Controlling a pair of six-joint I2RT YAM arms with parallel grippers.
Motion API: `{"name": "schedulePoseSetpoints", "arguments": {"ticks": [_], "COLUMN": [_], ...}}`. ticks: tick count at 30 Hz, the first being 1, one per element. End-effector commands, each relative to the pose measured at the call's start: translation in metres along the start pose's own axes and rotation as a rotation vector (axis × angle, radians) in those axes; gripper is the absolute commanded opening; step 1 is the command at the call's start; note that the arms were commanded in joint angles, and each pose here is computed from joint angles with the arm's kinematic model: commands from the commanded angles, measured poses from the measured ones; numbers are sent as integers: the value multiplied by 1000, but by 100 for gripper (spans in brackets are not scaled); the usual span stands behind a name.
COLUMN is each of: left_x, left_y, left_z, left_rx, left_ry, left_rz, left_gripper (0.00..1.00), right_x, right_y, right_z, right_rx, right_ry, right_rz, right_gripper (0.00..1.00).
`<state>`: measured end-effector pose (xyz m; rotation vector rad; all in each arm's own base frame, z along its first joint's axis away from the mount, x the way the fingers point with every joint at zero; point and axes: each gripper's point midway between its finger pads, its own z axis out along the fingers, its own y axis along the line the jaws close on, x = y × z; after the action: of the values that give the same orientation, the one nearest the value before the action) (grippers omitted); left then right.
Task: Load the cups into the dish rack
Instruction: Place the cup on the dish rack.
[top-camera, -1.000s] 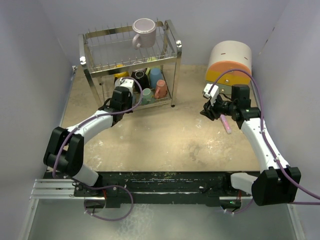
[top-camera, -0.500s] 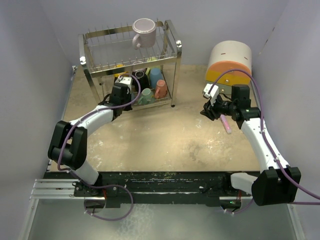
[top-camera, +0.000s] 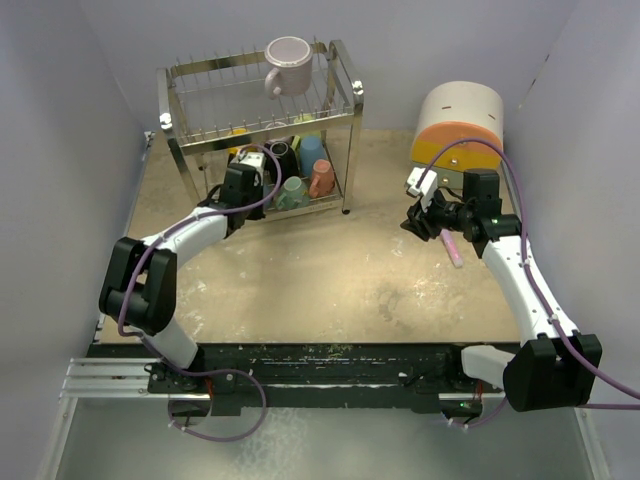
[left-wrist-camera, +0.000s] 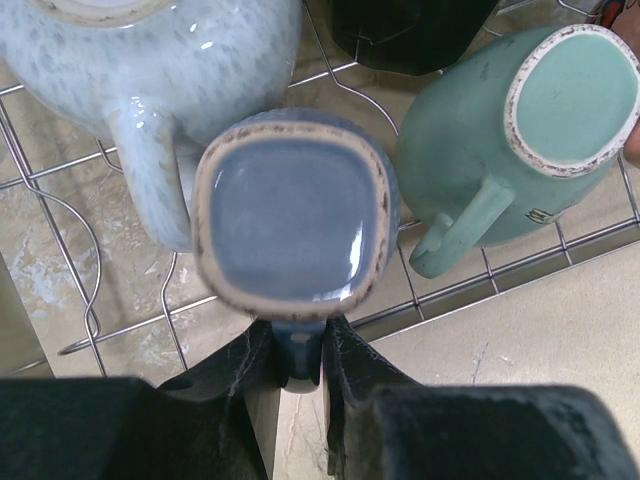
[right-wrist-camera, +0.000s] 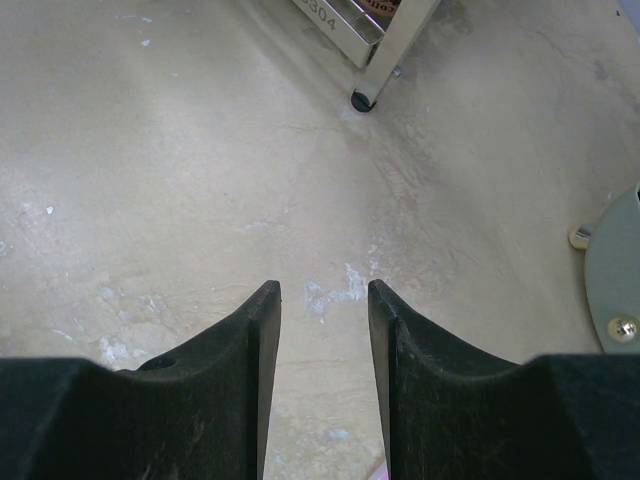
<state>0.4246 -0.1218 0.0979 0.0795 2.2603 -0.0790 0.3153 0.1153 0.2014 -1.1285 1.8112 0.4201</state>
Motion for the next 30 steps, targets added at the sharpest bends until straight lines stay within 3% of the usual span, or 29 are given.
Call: {"name": "schedulePoseSetpoints", "arguments": {"ticks": [1,30], "left_x": [-42,-26], "left_y": [1,-19], "left_z": [-6,-53], "left_rx": [1,166], "left_ry": [-108,-77], "left_rz": [-41,-58], "left_gripper": [25,62], "right_x": [-1,-1], "right_y": [-2,-1], "right_z": [-2,-3], "right_rx": [9,10], "right_ry": [-2,-4], "right_rz": [-10,-12], "right_gripper": [43,43]}}
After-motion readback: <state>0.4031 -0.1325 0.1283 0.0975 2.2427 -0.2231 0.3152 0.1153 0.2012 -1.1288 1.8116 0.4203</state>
